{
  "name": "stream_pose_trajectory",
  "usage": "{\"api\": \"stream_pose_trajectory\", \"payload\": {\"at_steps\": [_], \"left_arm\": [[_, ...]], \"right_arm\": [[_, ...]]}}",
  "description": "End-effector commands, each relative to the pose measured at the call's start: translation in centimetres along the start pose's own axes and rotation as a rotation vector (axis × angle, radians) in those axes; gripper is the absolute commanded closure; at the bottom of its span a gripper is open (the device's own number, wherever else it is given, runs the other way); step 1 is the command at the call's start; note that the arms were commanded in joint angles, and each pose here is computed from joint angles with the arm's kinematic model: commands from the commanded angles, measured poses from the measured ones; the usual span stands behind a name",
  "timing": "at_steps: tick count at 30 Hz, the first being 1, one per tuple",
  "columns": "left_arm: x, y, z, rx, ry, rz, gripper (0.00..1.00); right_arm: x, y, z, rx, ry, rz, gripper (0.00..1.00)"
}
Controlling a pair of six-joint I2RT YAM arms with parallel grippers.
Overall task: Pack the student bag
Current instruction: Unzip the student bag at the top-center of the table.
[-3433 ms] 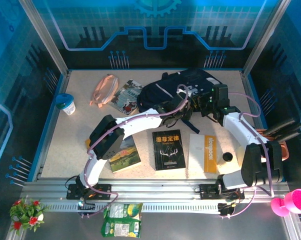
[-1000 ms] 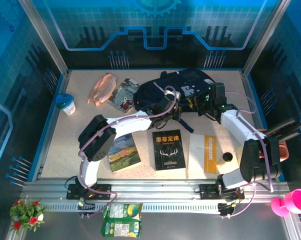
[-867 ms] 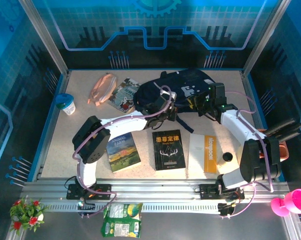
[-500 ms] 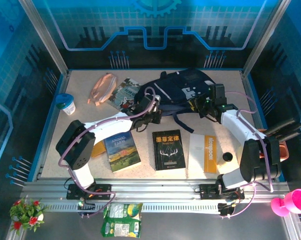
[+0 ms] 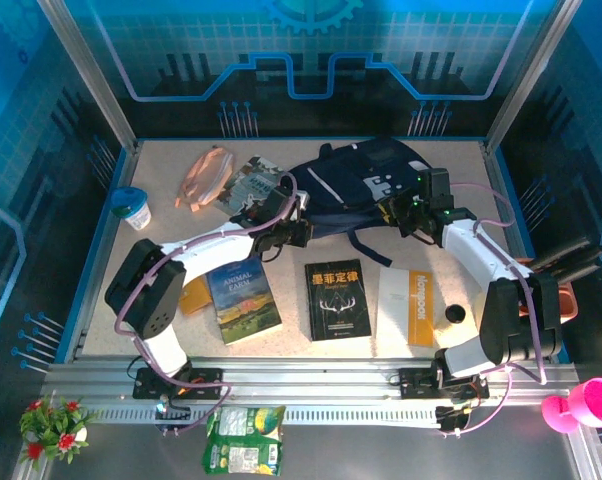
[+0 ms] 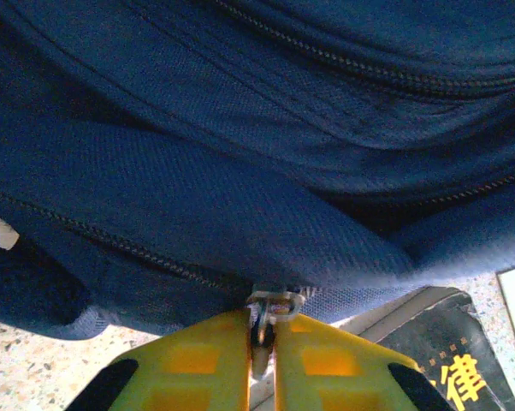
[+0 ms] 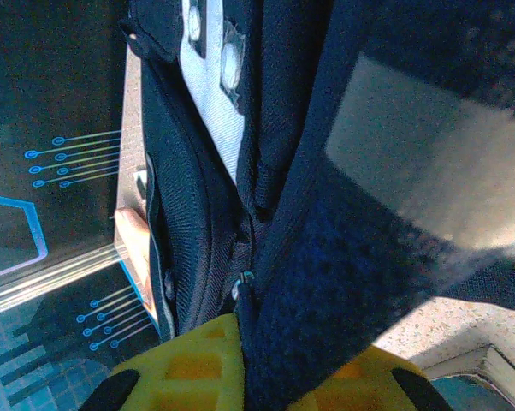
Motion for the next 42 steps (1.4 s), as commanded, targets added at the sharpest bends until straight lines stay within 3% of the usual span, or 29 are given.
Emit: {"api": "stream_pose_trajectory", "payload": {"at_steps": [1,5,8,16,22,24,26,28,31,36,42], "left_arm": [[-1.0,0.0,0.6,0.02,-0.017,0.015,0.84],[-1.2,0.4,0.5,0.007,-0.031,0.01,0.88],[-1.2,0.8,0.2,-0.012,-0.041,0.006,0.99],[0.5,3.9,-1.0,-0.104,0.001,-0.017,1.0],[1.8,2.4,0.2,0.055,0.102,0.01,1.0],[1.8,1.6,1.0,0.097,0.124,0.018,1.0],[1.6,0.9,1.6,0.114,0.141,0.042,1.0],[1.3,0.2,2.0,0.123,0.157,0.063,1.0],[1.2,-0.6,2.3,0.138,0.182,0.08,1.0],[1.3,-1.6,2.3,0.16,0.209,0.09,1.0],[0.5,-3.3,2.0,0.189,0.219,0.096,1.0]], "right_arm": [[-0.5,2.1,-1.2,-0.073,-0.031,-0.037,1.0],[-0.6,2.0,-1.1,-0.071,-0.031,-0.038,1.0],[-0.8,1.9,-0.9,-0.064,-0.039,-0.042,1.0],[-4.0,1.4,-0.4,-0.049,-0.108,-0.189,0.99],[-7.6,1.3,1.4,-0.001,-0.12,-0.45,0.94],[-8.3,0.5,2.2,0.048,-0.11,-0.457,0.85],[-8.5,-0.1,2.3,0.095,-0.118,-0.448,0.63],[-8.4,-1.1,1.7,0.133,-0.136,-0.406,0.48],[-7.7,-2.2,0.0,0.175,-0.173,-0.335,0.35],[-3.5,-3.3,-1.1,0.169,-0.136,-0.238,0.27],[1.9,-3.9,0.9,0.136,-0.055,-0.122,0.27]]}}
Point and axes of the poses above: each hand's point on the last joint's axis, 136 mm out from that joint toward the fingers, its own z axis out along the fingers, its own y axis along the line the jaws close on, x = y × z, the point moved 4 cm from there along -z, back along the fingers, and after that the axes turned 11 degrees about z, right-handed, at the moved point
